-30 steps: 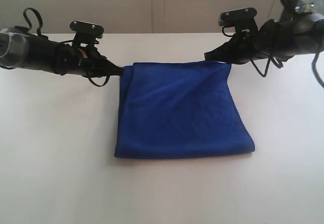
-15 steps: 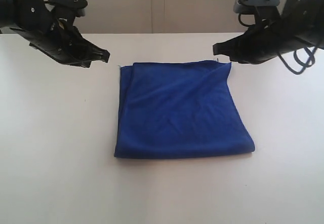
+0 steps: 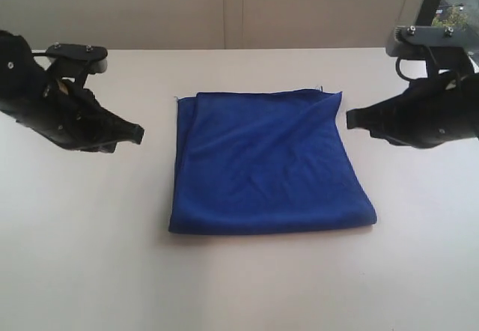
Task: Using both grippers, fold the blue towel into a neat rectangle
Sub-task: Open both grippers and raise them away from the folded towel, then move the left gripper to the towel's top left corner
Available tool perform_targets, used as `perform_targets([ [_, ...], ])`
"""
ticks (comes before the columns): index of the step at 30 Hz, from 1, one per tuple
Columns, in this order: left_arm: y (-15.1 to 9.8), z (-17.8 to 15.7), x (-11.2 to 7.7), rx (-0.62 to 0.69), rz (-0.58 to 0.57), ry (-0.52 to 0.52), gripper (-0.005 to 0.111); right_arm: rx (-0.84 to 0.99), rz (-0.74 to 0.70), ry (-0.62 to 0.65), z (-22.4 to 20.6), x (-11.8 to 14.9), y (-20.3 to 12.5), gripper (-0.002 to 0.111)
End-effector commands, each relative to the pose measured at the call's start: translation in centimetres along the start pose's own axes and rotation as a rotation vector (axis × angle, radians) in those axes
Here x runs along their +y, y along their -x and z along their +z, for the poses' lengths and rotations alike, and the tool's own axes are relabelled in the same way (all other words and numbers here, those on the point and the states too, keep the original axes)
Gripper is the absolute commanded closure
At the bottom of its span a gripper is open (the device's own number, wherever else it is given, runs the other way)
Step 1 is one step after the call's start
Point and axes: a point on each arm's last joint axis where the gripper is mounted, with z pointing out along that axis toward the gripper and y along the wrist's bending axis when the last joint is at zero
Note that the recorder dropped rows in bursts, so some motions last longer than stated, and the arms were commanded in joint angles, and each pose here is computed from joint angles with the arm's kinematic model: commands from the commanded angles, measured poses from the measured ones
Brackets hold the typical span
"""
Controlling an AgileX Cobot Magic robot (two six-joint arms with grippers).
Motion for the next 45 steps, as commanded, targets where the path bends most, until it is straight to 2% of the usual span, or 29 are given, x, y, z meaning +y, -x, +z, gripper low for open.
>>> perform_targets([
  [1,-2.3,-0.8,0.0,0.014,-0.028,-0.009,0.107,0.017,0.006,-0.004,-1.1,-0.1,-2.0,0.108],
  [7,-3.7,-2.0,0.0,0.003,-0.053,-0.019,0.107,0.010,0.005,-0.003,-1.6,-0.1,-2.4,0.108],
  [15,-2.7,-2.3,0.0,-0.104,-0.055,-0.019,0.107,-0.056,0.012,-0.033,-1.1,-0.4,-1.7,0.108],
  [26,1.8,-0.4,-0.5,-0.082,0.010,-0.031,0.107,-0.082,-0.004,-0.095,3.9,-1.7,1.0,0.108],
  [32,4.4,1.3,-0.7,-0.129,0.074,-0.027,0.107,-0.092,-0.037,-0.168,6.6,-4.0,1.3,0.108],
  [35,5.6,3.0,-0.6,-0.130,0.074,-0.024,0.107,-0.160,-0.022,-0.219,7.5,-5.1,2.0,0.108],
  [45,9.6,7.7,-0.8,-0.171,0.077,-0.025,0.107,-0.096,-0.011,-0.181,8.1,-5.0,2.5,0.108],
])
